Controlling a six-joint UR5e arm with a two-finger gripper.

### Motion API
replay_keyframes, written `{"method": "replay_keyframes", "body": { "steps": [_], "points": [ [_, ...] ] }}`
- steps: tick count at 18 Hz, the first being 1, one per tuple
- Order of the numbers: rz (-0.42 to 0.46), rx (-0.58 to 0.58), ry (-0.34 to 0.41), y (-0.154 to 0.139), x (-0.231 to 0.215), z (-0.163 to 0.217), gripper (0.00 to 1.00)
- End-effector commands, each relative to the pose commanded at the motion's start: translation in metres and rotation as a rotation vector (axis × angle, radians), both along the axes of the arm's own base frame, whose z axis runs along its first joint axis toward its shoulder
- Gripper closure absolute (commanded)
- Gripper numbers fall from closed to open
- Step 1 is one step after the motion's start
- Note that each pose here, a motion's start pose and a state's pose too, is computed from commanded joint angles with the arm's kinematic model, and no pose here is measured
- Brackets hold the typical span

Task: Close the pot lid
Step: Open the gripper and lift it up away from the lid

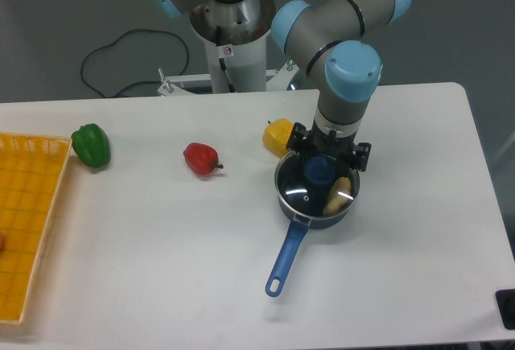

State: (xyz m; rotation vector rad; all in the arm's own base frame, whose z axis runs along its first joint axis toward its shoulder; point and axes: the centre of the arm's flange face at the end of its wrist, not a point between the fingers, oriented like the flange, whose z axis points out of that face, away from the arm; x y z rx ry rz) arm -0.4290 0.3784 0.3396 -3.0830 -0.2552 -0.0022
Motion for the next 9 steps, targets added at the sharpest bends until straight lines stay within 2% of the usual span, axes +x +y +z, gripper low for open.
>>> {"method": "replay_keyframes", "body": {
  "steps": [3,6,8,9],
  "points": [
    [-0.046,-0.002,0.007,-0.016,-0.009,0.03,0.0],
    [-0.17,-0.02,-0.017,-0.044,-0.032,0.051,0.0],
    [-0.235,-0.014,0.002,-0.069,-0.052,0.056,0.0],
    [-0.296,-0.011,0.019,-0.079,-0.061,0.063,0.0]
  ]
}}
